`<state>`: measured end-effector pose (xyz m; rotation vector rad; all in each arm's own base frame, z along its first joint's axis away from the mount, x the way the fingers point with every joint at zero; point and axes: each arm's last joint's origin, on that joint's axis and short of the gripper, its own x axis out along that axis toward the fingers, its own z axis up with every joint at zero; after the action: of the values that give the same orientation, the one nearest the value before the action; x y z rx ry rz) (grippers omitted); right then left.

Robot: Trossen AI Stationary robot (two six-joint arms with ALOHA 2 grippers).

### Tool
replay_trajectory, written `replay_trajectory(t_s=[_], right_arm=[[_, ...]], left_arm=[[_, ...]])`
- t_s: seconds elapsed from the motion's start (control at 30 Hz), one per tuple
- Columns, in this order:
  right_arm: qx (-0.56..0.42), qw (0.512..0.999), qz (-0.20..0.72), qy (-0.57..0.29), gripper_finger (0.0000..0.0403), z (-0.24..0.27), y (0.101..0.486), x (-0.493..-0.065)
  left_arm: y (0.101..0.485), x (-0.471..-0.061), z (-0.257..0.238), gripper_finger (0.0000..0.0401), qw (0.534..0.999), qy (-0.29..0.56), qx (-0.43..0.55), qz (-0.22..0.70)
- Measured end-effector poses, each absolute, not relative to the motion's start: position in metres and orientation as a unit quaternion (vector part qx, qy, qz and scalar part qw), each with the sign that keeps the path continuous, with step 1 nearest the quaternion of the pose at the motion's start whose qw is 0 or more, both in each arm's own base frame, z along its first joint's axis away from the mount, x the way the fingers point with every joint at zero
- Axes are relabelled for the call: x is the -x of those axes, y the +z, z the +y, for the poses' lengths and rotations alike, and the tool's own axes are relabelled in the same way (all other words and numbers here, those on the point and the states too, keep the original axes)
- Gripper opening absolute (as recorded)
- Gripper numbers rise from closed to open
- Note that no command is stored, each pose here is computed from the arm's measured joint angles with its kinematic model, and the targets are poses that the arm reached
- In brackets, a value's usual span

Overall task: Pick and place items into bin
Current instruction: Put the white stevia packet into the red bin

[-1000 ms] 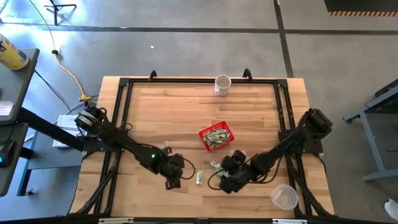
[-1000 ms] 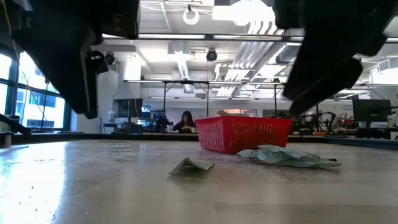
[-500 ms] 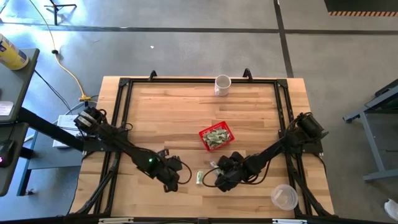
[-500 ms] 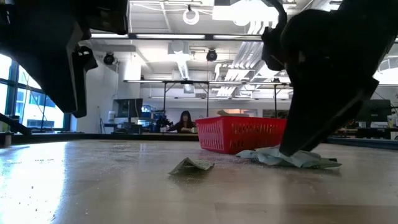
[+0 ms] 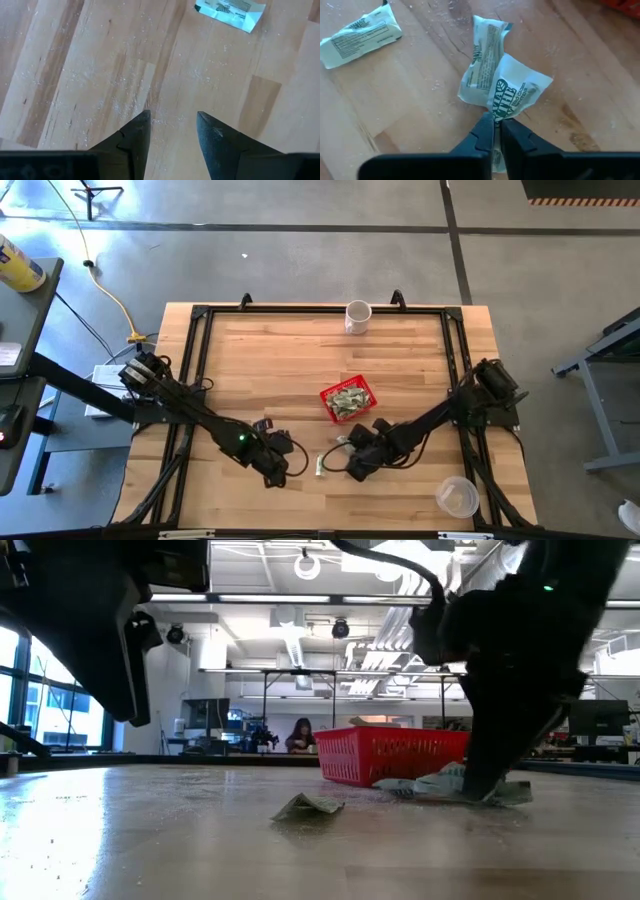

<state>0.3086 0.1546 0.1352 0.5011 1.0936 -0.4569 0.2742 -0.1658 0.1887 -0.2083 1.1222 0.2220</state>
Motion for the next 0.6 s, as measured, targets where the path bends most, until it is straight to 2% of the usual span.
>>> replay_trajectory(t_s=[0.17, 0.37, 0.47, 0.6], right_arm=[[-0.2, 0.816, 0.509, -0.189, 0.0021, 0.156, 0.175, -0.32], [-0.156, 0.843, 0.485, -0.175, 0.0007, 0.151, 0.232, -0.318], [-0.177, 0.827, 0.519, -0.125, 0.0013, 0.148, 0.234, -0.319], [-0.208, 0.805, 0.555, -0.039, 0.0026, 0.158, 0.212, -0.324]], left_arm=[[0.189, -0.274, -0.166, 0.0189, 0.837, 0.106, 0.098, 0.528], [0.189, -0.277, -0.163, 0.0188, 0.841, 0.112, 0.102, 0.519], [0.19, -0.28, -0.161, 0.0188, 0.844, 0.117, 0.106, 0.512], [0.19, -0.283, -0.158, 0.0188, 0.849, 0.122, 0.108, 0.503]])
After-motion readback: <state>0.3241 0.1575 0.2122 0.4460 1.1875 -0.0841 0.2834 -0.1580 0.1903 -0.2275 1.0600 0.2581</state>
